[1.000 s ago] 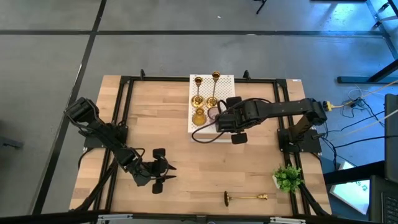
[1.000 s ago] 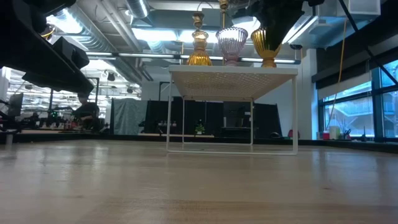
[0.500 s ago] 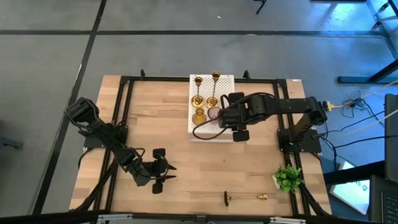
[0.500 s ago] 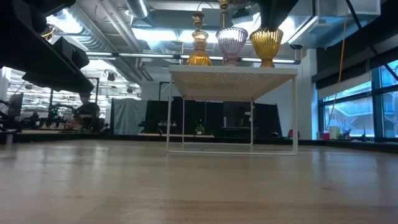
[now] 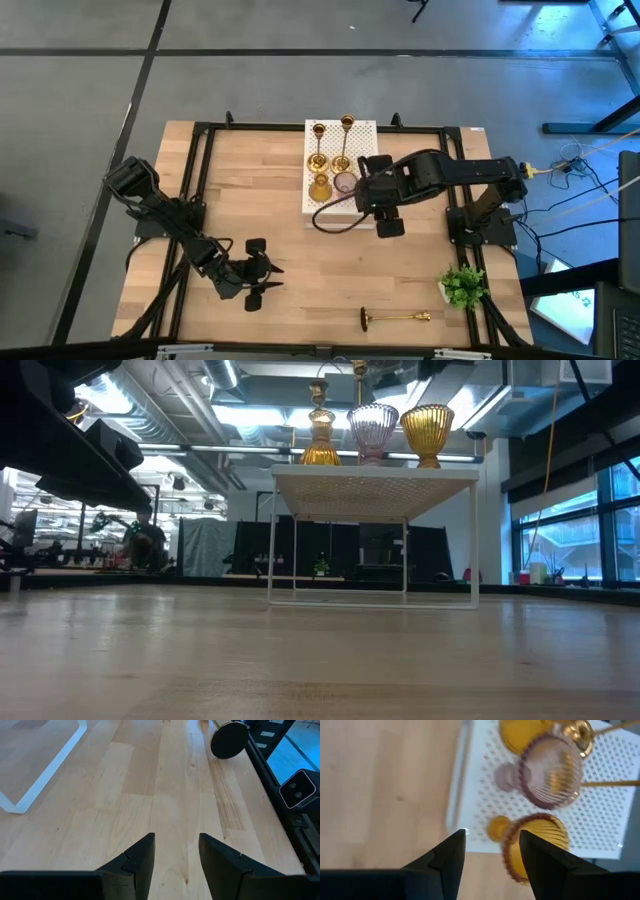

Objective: Pick & Place candle stick holders
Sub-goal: Put the gold candle holder on the shelf

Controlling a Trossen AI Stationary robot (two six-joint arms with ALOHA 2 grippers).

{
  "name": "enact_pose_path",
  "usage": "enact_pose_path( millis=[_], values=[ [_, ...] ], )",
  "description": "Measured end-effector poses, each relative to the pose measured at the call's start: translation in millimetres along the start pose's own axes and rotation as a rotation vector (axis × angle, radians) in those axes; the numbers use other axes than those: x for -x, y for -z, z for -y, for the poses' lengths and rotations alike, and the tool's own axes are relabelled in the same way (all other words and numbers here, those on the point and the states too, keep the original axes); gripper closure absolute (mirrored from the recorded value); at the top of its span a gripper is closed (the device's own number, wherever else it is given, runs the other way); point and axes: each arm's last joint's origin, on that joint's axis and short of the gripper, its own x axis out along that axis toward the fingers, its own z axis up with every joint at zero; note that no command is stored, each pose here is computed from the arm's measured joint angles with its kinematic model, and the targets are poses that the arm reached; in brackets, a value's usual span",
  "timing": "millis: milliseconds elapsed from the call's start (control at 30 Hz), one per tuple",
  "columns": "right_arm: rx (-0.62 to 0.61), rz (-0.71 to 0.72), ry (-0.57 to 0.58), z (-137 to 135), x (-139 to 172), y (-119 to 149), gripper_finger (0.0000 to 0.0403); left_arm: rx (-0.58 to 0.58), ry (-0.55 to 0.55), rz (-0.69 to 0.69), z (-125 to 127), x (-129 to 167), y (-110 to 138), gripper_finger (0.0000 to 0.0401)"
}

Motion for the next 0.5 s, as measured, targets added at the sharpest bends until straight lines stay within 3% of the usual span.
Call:
enact_pose_path(
  millis=[133,367,500],
  values=[
    [-0.010,0.042,-0.107,-13.8,11.1,-1.5,0.0215,0.000,0.000,0.000,0.0,0.0,0.0,0.0253],
    [-0.060,0.025,-0.401,-54.5,23.7,-0.2,0.0215,-0.009,0.000,0.000,0.0,0.0,0.0,0.0253],
    [-0.075,0.004,-0.457,-90.3,30.8,3.8,0.0215,-0.026,0.000,0.000,0.0,0.0,0.0,0.0253]
  ],
)
